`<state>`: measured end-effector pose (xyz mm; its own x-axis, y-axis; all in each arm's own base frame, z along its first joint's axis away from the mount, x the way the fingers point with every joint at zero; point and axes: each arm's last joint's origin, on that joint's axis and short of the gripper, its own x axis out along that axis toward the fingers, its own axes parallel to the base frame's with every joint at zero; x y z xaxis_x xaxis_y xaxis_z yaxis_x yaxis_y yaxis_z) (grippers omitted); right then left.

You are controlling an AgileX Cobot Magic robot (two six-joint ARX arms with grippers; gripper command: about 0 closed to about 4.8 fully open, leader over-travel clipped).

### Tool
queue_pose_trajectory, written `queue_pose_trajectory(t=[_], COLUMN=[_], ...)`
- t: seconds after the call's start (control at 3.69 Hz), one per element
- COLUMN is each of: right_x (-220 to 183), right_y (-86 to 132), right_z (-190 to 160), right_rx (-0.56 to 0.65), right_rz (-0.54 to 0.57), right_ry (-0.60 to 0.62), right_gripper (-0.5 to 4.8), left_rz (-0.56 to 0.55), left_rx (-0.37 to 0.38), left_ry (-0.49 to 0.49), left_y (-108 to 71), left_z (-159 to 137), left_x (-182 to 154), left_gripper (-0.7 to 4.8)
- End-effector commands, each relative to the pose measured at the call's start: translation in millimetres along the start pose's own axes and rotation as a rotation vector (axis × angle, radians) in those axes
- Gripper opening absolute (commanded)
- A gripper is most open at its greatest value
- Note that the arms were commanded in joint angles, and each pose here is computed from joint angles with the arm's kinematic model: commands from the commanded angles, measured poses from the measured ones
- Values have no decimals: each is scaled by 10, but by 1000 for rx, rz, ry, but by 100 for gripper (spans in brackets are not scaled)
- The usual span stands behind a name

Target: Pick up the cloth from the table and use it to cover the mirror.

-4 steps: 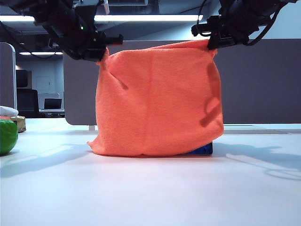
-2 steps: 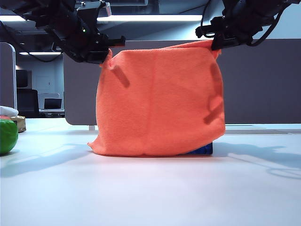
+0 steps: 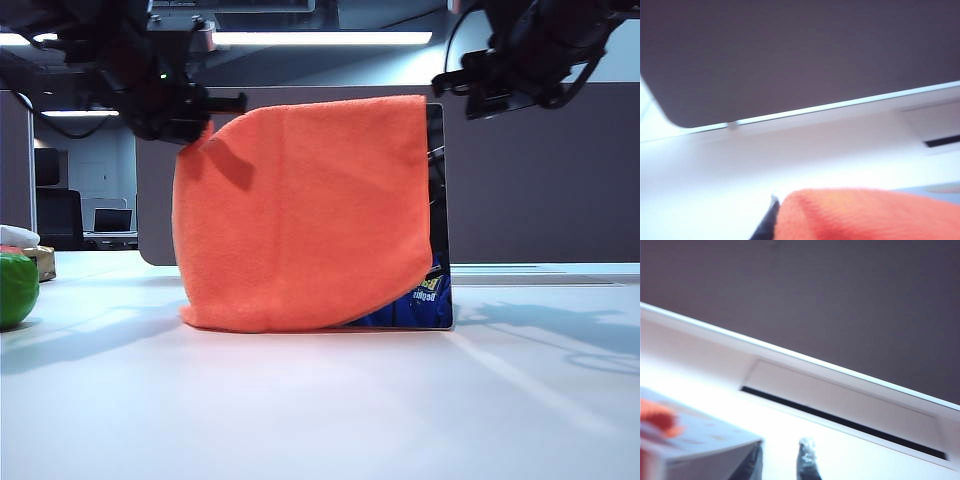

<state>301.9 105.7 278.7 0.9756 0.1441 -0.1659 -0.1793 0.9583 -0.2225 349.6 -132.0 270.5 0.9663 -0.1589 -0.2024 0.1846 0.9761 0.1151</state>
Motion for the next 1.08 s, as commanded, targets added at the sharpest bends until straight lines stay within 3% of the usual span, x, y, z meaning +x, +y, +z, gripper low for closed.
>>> queue_pose_trajectory(t=[0.27, 0.54, 0.81, 1.08], right_x=[-7, -12, -17, -17], right_y=[-19, -30, -32, -32], right_z=[42, 93, 98, 94], right_rx=[8, 18, 19, 18], right_rz=[-10, -21, -20, -20], right_ry=[-27, -78, -79, -75], right_gripper=[90, 90, 90, 90], left_rz=[-16, -58, -80, -97], left_rx=[-6, -5, -5, -6], left_ry=[-18, -21, -23, -32], left_y=[-5, -20, -26, -25], left_z=[33, 33, 34, 58], left_x=[-6, -7, -8, -26], left_gripper=[-6, 58, 161, 334])
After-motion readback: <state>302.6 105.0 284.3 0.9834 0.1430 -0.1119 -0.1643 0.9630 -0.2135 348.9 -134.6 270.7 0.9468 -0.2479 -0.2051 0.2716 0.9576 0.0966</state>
